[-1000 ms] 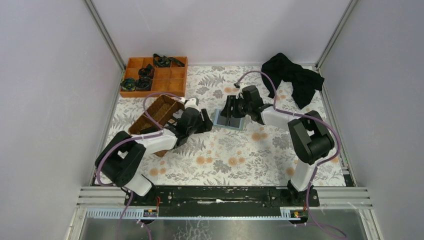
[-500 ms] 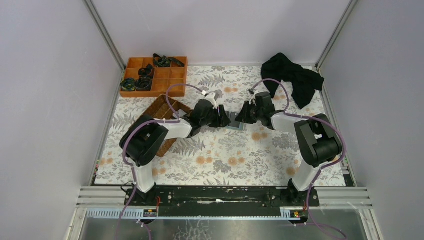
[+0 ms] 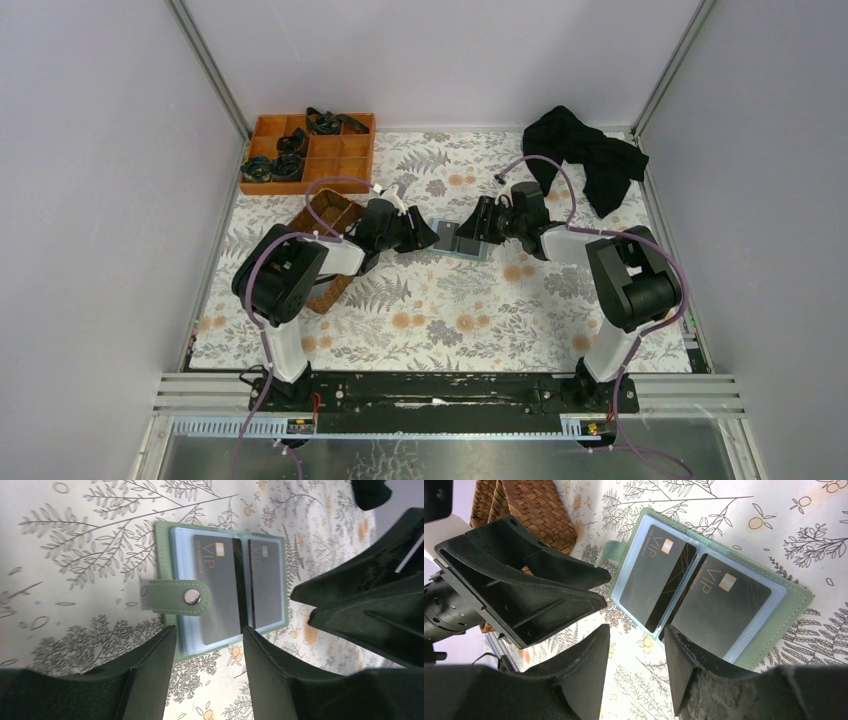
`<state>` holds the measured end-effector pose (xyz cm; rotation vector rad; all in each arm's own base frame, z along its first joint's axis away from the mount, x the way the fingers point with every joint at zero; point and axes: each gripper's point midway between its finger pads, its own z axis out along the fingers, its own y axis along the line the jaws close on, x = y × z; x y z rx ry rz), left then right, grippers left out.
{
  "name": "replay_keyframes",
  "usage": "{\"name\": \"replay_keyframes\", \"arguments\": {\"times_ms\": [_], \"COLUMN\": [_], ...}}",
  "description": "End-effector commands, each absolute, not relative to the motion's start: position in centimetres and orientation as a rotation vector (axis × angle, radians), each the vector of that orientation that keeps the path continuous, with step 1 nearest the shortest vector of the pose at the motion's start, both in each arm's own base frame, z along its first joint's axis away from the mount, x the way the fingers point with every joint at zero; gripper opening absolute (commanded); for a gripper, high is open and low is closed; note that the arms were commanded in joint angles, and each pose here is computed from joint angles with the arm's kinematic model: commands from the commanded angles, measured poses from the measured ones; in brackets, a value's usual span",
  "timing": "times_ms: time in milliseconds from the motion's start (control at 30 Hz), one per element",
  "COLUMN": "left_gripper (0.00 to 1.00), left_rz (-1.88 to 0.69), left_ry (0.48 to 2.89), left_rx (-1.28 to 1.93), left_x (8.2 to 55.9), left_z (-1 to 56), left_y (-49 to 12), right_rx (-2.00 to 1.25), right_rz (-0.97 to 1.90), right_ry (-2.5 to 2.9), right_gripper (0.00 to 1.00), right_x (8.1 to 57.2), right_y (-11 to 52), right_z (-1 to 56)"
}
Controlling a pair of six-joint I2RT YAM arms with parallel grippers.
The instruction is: Take the credit cards out of the card holder
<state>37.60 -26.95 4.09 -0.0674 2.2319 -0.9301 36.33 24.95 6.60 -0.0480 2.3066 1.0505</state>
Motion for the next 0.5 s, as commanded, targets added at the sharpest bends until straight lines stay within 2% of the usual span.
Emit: {"name": "replay_keyframes", "arguments": {"times_ms": [0, 200, 467], "left_gripper": [0.58, 0.57, 0.57], "left_rz": [-1.12, -1.117, -1.127], "left_ry": [2.169, 2.123, 2.134], "left_rx": [-0.072, -0.062, -0.074], "left_x": [37.5, 37.8, 37.4], "left_z": [4.7, 6.8, 6.7], "left_y": [-28.2, -28.1, -28.0], "right_rx": [-0.077, -0.071, -0.063], "right_rz": [1.126, 1.111, 1.115], "right_ry": [2.245, 2.264, 2.281], "right_gripper": [0.53, 0.54, 0.54], "right_x": [37.3, 37.4, 37.6], "right_y": [26.3, 26.2, 26.3], "right_z": [8.0, 7.3, 6.3]}}
